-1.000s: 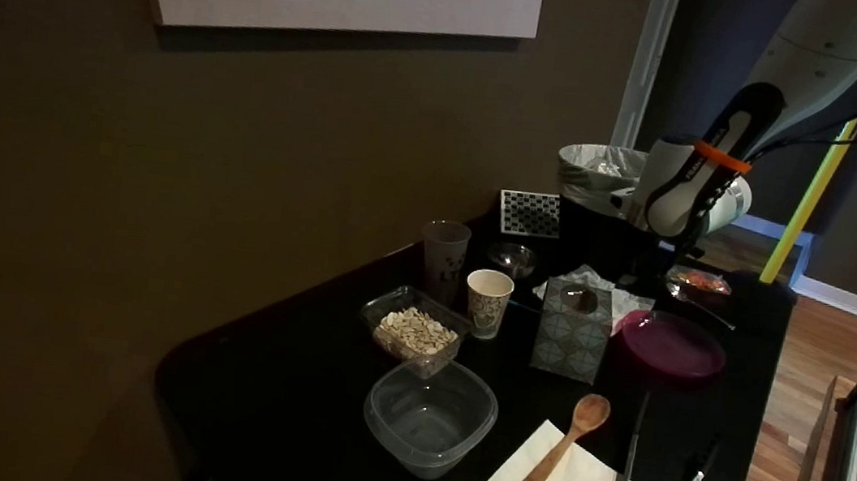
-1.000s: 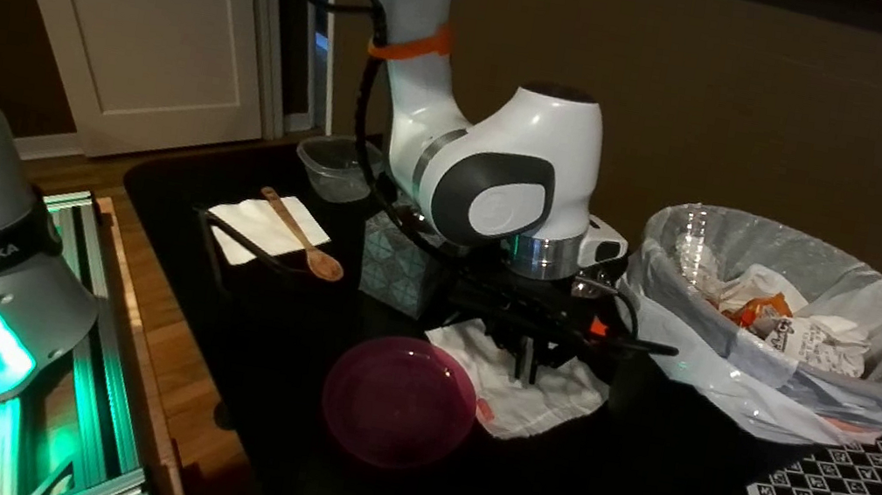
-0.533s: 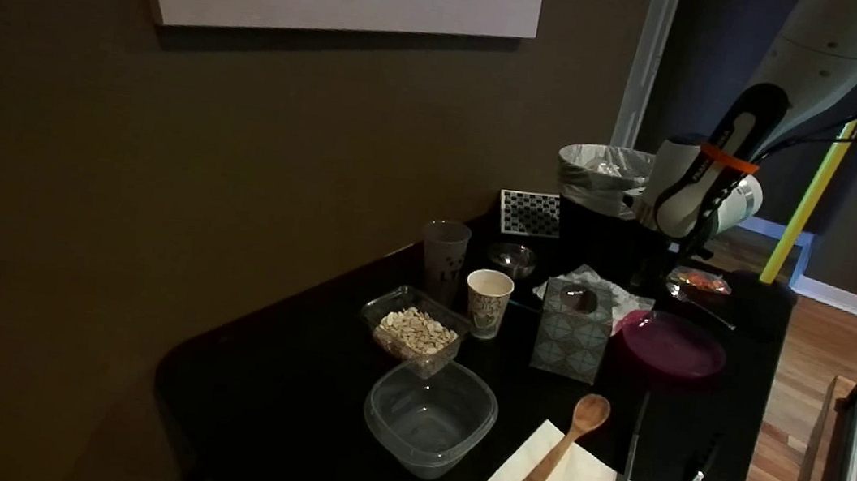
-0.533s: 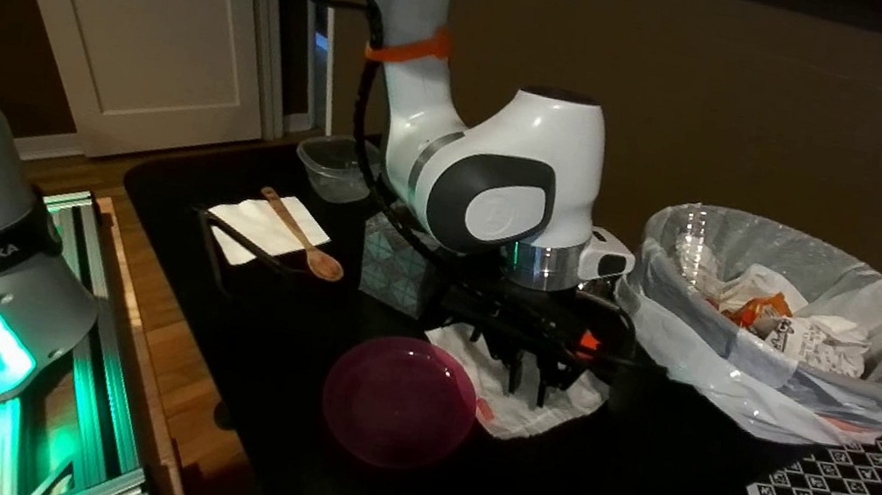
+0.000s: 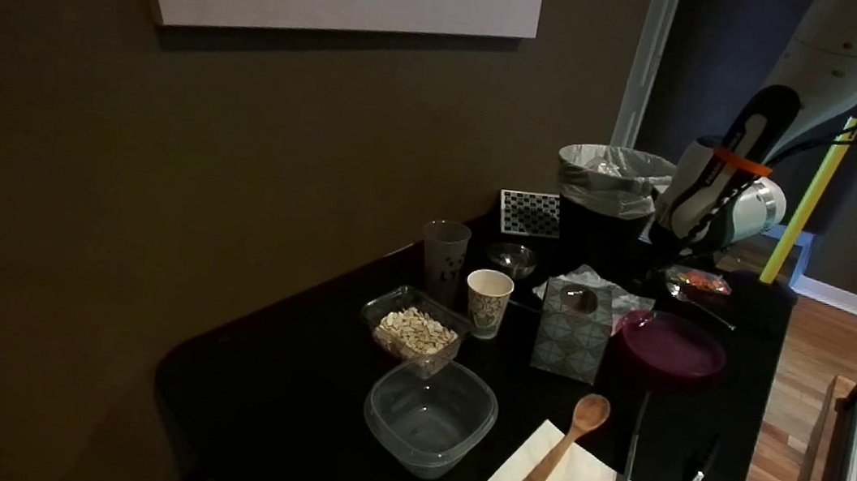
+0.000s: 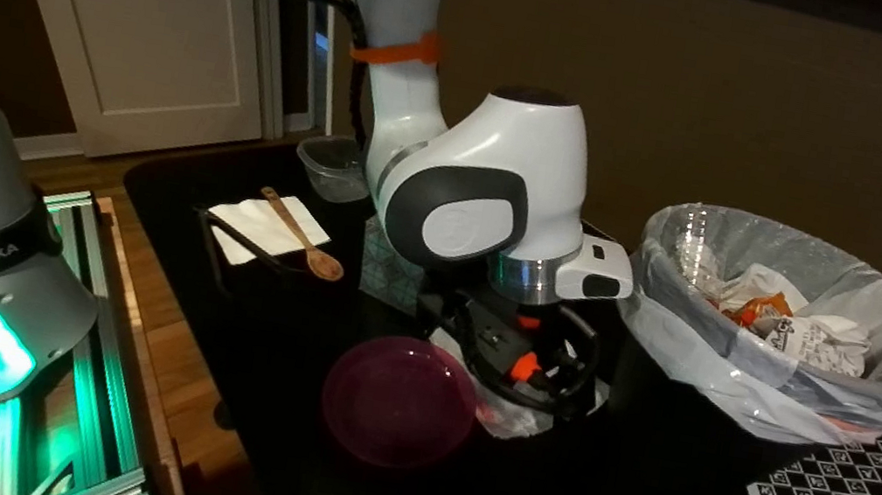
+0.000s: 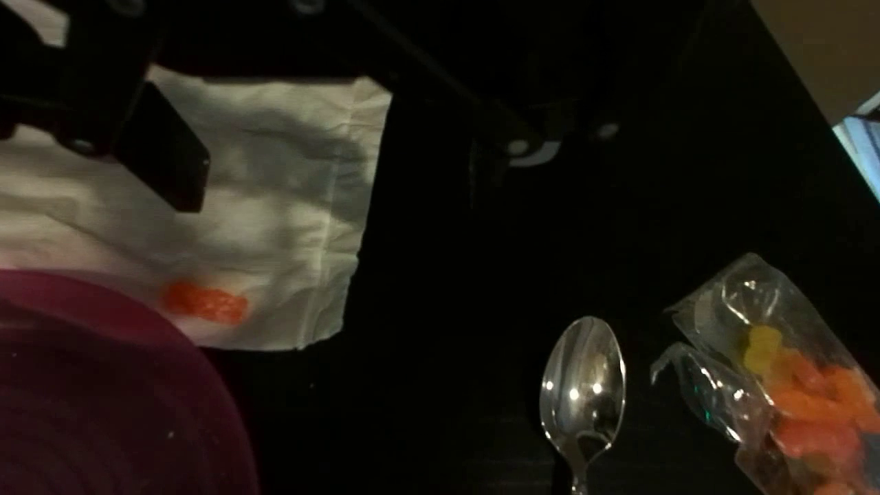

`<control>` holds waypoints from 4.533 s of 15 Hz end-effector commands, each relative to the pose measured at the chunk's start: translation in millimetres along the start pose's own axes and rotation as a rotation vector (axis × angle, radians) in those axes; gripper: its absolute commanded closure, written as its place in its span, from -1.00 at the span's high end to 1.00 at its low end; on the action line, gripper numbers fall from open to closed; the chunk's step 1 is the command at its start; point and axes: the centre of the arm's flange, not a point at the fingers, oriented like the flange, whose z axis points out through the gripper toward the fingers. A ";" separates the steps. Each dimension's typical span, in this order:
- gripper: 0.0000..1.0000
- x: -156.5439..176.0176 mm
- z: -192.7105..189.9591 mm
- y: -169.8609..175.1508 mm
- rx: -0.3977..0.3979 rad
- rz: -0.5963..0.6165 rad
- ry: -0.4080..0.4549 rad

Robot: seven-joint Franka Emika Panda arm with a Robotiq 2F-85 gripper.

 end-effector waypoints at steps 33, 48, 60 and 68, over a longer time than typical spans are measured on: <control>-0.37 -26.5 52.3 15.0 0.176 0.615 0.008; -1.00 11.1 19.7 -6.6 0.194 0.557 0.096; -1.00 73.1 15.1 -49.8 0.279 0.453 0.176; -1.00 95.2 33.3 -88.3 0.362 0.378 0.170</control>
